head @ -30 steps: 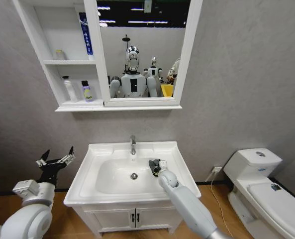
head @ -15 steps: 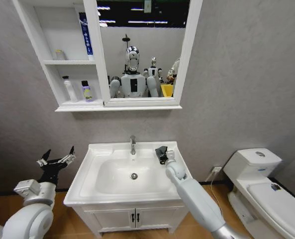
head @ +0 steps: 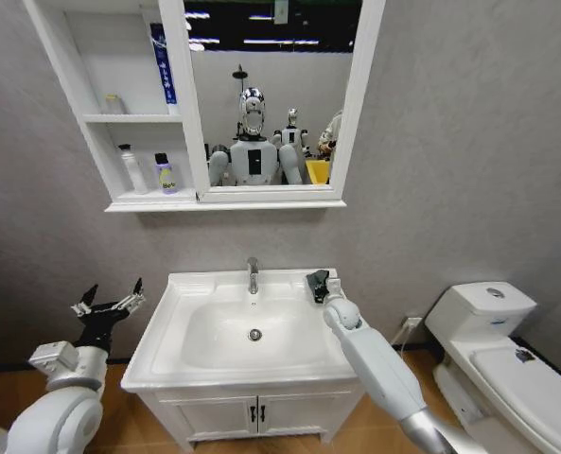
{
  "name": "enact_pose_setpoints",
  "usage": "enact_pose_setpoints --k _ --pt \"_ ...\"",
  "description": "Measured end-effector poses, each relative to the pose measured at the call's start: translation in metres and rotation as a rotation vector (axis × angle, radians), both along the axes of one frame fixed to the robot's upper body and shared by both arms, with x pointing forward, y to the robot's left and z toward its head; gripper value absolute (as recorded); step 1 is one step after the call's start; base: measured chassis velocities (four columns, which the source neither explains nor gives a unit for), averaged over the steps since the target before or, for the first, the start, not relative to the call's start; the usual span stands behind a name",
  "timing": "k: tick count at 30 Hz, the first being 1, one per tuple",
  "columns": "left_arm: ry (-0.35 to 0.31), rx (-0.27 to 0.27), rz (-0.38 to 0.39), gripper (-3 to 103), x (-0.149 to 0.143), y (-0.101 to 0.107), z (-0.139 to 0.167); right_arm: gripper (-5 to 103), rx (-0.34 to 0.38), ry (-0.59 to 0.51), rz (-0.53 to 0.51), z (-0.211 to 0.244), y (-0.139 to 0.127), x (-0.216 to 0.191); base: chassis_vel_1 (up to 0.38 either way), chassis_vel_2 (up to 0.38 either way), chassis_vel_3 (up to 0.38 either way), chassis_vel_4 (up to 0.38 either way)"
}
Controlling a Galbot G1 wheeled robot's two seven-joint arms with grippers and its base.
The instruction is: Move facial cleanser and shampoo from washbasin to cabinet, then wipe washbasin with towel.
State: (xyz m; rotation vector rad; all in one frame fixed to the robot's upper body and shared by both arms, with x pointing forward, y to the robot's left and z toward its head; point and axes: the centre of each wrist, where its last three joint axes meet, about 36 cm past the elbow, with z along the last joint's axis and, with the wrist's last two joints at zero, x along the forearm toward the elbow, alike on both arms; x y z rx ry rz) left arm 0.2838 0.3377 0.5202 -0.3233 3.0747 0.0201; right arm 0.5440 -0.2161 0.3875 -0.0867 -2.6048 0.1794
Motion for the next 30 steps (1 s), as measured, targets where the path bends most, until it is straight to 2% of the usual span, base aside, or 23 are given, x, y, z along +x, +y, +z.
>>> enact_pose_setpoints --k 2,4,6,7,10,11,13,14,16,17,20,21,23,25,26,30 --pt "0.0 0.0 0.0 100 0.0 0.0 0.0 0 -0.005 0.007 -0.001 -0.002 0.0 -0.002 0.0 0.0 0.0 0.0" --pt "0.0 0.0 0.0 100 0.0 0.0 0.0 4 -0.01 0.009 -0.002 -0.003 -0.001 -0.003 0.0 0.0 0.0 0.0" --pt "0.0 0.001 0.0 100 0.0 0.0 0.0 14 -0.02 0.008 -0.01 -0.003 -0.001 -0.003 0.0 0.0 0.0 0.0" --pt "0.0 0.001 0.0 100 0.0 0.0 0.0 14 -0.02 0.008 -0.01 -0.003 -0.001 -0.003 0.0 0.0 0.0 0.0" --pt "-0.001 0.0 -0.001 100 0.0 0.0 0.001 30 -0.045 -0.003 -0.025 -0.002 -0.002 -0.002 0.0 0.0 0.0 0.0" --pt "-0.001 0.0 -0.001 100 0.0 0.0 0.001 30 -0.045 -0.003 -0.025 -0.002 -0.002 -0.002 0.0 0.0 0.0 0.0" --pt "-0.003 -0.001 -0.001 100 -0.001 0.0 0.001 41 -0.061 -0.012 -0.029 -0.002 -0.004 -0.002 0.0 0.0 0.0 0.0" --pt "-0.003 -0.001 -0.001 100 -0.001 0.0 0.001 41 -0.061 -0.012 -0.029 -0.002 -0.004 -0.002 0.0 0.0 0.0 0.0" --pt "-0.004 -0.001 -0.001 100 -0.001 0.0 0.002 52 -0.065 -0.014 -0.032 -0.001 -0.005 -0.003 0.0 0.0 0.0 0.0" --pt "-0.004 -0.001 -0.001 100 -0.001 0.0 0.002 52 -0.065 -0.014 -0.032 -0.001 -0.005 -0.003 0.0 0.0 0.0 0.0" --pt "-0.003 -0.001 -0.001 100 -0.001 0.0 0.002 68 -0.071 -0.016 -0.033 -0.003 -0.004 -0.005 0.0 0.0 0.0 0.0" --pt "-0.003 -0.001 -0.001 100 -0.001 0.0 0.002 68 -0.071 -0.016 -0.033 -0.003 -0.004 -0.005 0.0 0.0 0.0 0.0" --pt "-0.005 0.0 0.0 100 -0.002 0.001 0.003 79 -0.086 -0.032 -0.031 -0.001 -0.003 -0.006 0.0 0.0 0.0 0.0" --pt "-0.005 0.001 0.0 100 -0.002 0.001 0.003 79 -0.091 -0.042 -0.03 0.0 -0.004 -0.007 0.0 0.0 0.0 0.0" --pt "-0.006 0.001 0.0 100 -0.003 0.001 0.004 90 -0.095 -0.059 -0.029 0.002 -0.004 -0.008 0.0 0.0 0.0 0.0" --pt "-0.009 0.0 0.001 100 -0.003 0.002 0.004 98 -0.107 -0.089 -0.027 0.006 -0.006 -0.013 0.0 0.0 0.0 0.0"
